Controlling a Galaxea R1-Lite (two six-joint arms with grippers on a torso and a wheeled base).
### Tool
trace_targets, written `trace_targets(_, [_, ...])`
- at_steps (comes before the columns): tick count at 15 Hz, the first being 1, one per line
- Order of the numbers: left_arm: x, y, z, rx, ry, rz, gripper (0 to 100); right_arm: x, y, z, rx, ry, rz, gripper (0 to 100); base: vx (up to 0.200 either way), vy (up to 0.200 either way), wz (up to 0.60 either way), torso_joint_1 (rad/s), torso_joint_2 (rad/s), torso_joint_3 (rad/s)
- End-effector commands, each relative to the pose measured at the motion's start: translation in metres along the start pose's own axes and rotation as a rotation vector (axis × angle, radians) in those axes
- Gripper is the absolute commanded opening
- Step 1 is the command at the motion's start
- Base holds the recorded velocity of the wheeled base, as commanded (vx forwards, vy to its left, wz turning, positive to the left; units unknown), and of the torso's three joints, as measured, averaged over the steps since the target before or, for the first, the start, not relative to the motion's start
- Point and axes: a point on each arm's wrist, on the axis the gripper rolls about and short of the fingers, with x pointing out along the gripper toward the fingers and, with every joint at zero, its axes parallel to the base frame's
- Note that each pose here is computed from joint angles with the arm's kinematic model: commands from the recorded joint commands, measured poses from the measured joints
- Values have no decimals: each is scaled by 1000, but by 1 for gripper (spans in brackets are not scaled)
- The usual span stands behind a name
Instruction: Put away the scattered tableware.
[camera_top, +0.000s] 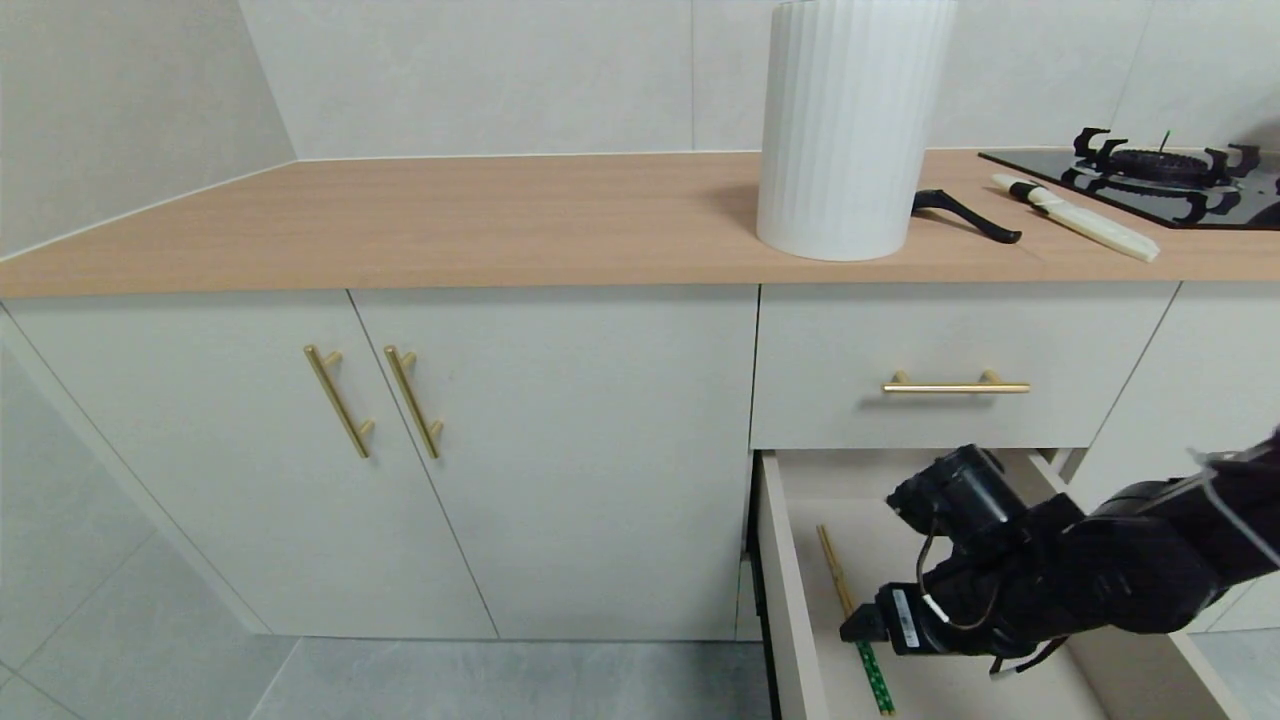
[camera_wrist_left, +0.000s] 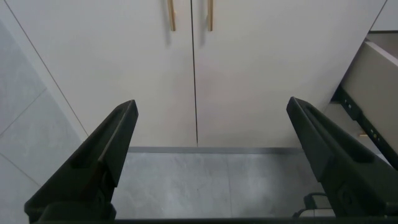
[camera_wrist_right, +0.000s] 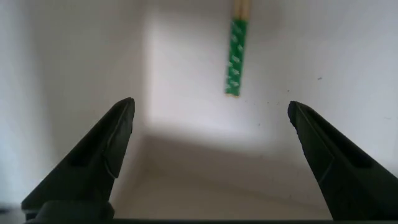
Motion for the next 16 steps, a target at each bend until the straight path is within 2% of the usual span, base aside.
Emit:
trace_targets(1, [0,0,0,0,0,1,100,-86,-4,8,24,-240,114,100,0,0,0,0,0,0])
trace_targets(4, [0,0,0,0,0,1,100,-138,-6,0,7,-401,172,100,0,0,0,0,0,0])
trace_targets(7, [0,0,0,0,0,1,100,-161,-11,-4,-44,-492,167,100,0,0,0,0,0,0])
trace_targets(12, [0,0,0,0,0,1,100,-175,-16,-6,-36,-548,172,100,0,0,0,0,0,0])
trace_targets(16, [0,0,0,0,0,1,100,-173,-17,-7,-58,-546,149,100,0,0,0,106,-229,-212])
